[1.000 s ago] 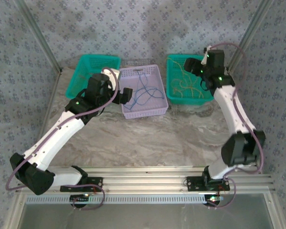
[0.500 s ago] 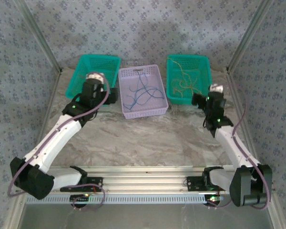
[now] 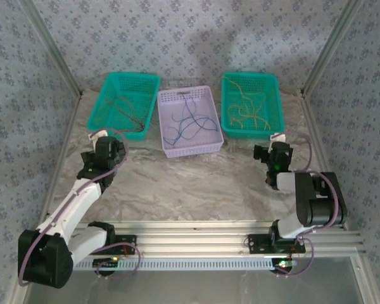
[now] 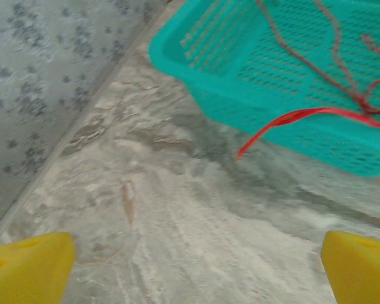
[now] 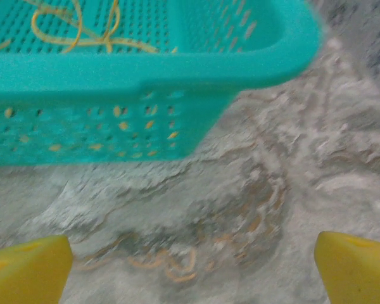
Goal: Untangle the cables
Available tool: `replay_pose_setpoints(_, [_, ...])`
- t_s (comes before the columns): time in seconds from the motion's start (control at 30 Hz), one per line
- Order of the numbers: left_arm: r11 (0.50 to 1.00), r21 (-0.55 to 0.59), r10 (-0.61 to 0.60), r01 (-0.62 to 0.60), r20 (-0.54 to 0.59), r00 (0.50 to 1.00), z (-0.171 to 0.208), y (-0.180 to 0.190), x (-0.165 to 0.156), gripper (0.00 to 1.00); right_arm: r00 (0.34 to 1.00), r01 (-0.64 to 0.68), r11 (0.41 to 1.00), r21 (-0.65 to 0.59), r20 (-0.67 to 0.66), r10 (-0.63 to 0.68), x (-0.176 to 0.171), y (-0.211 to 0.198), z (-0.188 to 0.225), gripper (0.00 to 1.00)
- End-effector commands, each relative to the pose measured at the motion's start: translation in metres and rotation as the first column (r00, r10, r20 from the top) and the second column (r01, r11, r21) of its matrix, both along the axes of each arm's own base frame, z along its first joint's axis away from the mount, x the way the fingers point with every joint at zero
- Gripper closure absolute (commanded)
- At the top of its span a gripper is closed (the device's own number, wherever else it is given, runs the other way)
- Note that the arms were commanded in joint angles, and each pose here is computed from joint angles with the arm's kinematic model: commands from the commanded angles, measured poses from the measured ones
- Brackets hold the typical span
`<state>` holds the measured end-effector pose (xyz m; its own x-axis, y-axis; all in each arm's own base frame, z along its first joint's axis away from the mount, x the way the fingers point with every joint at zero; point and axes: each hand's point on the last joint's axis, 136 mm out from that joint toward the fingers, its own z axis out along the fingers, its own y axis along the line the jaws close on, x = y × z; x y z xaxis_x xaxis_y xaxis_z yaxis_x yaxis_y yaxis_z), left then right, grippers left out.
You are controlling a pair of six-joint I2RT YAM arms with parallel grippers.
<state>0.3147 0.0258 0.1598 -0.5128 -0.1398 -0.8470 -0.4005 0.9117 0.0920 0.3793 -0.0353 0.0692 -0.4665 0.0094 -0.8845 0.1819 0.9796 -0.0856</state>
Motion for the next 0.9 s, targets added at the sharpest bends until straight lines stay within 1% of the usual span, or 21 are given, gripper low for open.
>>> replay_pose_setpoints(0.0, [0.997, 0.035, 0.061, -0.066, 0.109, 0.992, 0.01, 0.02, 0.016, 0.0, 0.993, 0.06, 0.998, 0.016, 0.097, -0.061, 0.002, -0.01, 0.015, 0.0])
replay_pose_setpoints(0.07, [0.995, 0.031, 0.087, -0.091, 0.115, 0.99, 0.004, 0.03, 0.022, 0.0, 0.992, 0.05, 0.999, -0.015, 0.118, -0.048, 0.004, -0.007, 0.019, 0.0])
replay_pose_setpoints(0.1, [0.998, 0.011, 0.066, -0.067, 0.105, 0.992, -0.002, 0.03, 0.027, 0.0, 0.993, 0.051, 0.999, -0.015, 0.109, -0.049, 0.004, -0.007, 0.018, 0.0])
replay_pose_setpoints(0.13, [0.998, 0.015, 0.059, -0.061, 0.099, 0.993, -0.007, 0.033, 0.03, 0.0, 0.992, 0.051, 0.998, -0.022, 0.121, -0.048, 0.004, -0.007, 0.019, 0.0])
replay_pose_setpoints(0.2, [0.999, 0.032, 0.014, -0.017, 0.11, 0.994, -0.016, 0.034, 0.038, 0.0, 0.991, 0.052, 0.998, -0.033, 0.122, -0.047, 0.004, -0.005, 0.02, 0.0])
replay_pose_setpoints(0.3, [1.0, 0.02, -0.015, 0.013, 0.14, 0.99, -0.031, 0.037, 0.05, 0.0, 0.992, 0.051, 0.998, -0.036, 0.12, -0.046, 0.004, -0.004, 0.02, 0.0])
replay_pose_setpoints(0.33, [0.999, 0.019, -0.035, 0.033, 0.16, 0.986, -0.034, 0.034, 0.054, 0.0, 0.992, 0.049, 0.998, -0.036, 0.12, -0.044, 0.003, -0.004, 0.02, 0.0])
replay_pose_setpoints(0.37, [0.996, 0.027, -0.086, 0.082, 0.18, 0.98, -0.037, 0.027, 0.061, 0.0, 0.992, 0.05, 0.998, -0.036, 0.122, -0.046, 0.004, -0.004, 0.02, 0.0])
replay_pose_setpoints(0.4, [0.994, 0.033, -0.11, 0.106, 0.17, 0.979, -0.045, 0.024, 0.067, 0.0, 0.992, 0.049, 0.998, -0.036, 0.122, -0.044, 0.004, -0.004, 0.02, 0.0])
replay_pose_setpoints(0.43, [0.996, 0.017, -0.09, 0.088, 0.173, 0.981, -0.049, 0.026, 0.07, 0.0, 0.992, 0.048, 0.998, -0.035, 0.12, -0.043, 0.004, -0.004, 0.02, 0.0])
replay_pose_setpoints(0.47, [0.995, 0.01, -0.104, 0.104, 0.185, 0.977, -0.054, 0.024, 0.073, 0.0, 0.993, 0.041, 0.999, -0.031, 0.113, -0.038, 0.004, -0.003, 0.018, 0.0])
replay_pose_setpoints(0.5, [0.989, 0.018, -0.146, 0.145, 0.205, 0.968, -0.058, 0.018, 0.078, 0.0, 0.993, 0.034, 0.999, -0.021, 0.113, -0.032, 0.005, -0.003, 0.019, 0.0])
replay_pose_setpoints(0.53, [0.972, 0.011, -0.234, 0.235, 0.17, 0.957, -0.067, 0.003, 0.082, 0.0, 0.993, 0.033, 0.999, -0.016, 0.111, -0.031, 0.005, -0.004, 0.018, 0.0])
replay_pose_setpoints(0.57, [0.964, 0.014, -0.263, 0.265, 0.186, 0.947, -0.07, -0.002, 0.081, 0.0, 0.993, 0.033, 0.999, -0.015, 0.112, -0.031, 0.005, -0.004, 0.019, 0.0])
replay_pose_setpoints(0.6, [0.965, 0.019, -0.261, 0.262, 0.203, 0.944, -0.068, -0.002, 0.082, 0.0, 0.993, 0.034, 0.999, -0.016, 0.112, -0.032, 0.005, -0.004, 0.019, 0.0])
replay_pose_setpoints(0.63, [0.964, 0.006, -0.262, 0.265, 0.178, 0.949, -0.07, -0.002, 0.081, 0.0, 0.993, 0.033, 0.999, -0.016, 0.112, -0.031, 0.005, -0.004, 0.019, 0.0])
replay_pose_setpoints(0.87, [0.965, 0.015, -0.26, 0.262, 0.191, 0.946, -0.069, -0.001, 0.081, 0.0, 0.993, 0.033, 0.999, -0.016, 0.111, -0.031, 0.005, -0.004, 0.018, 0.0])
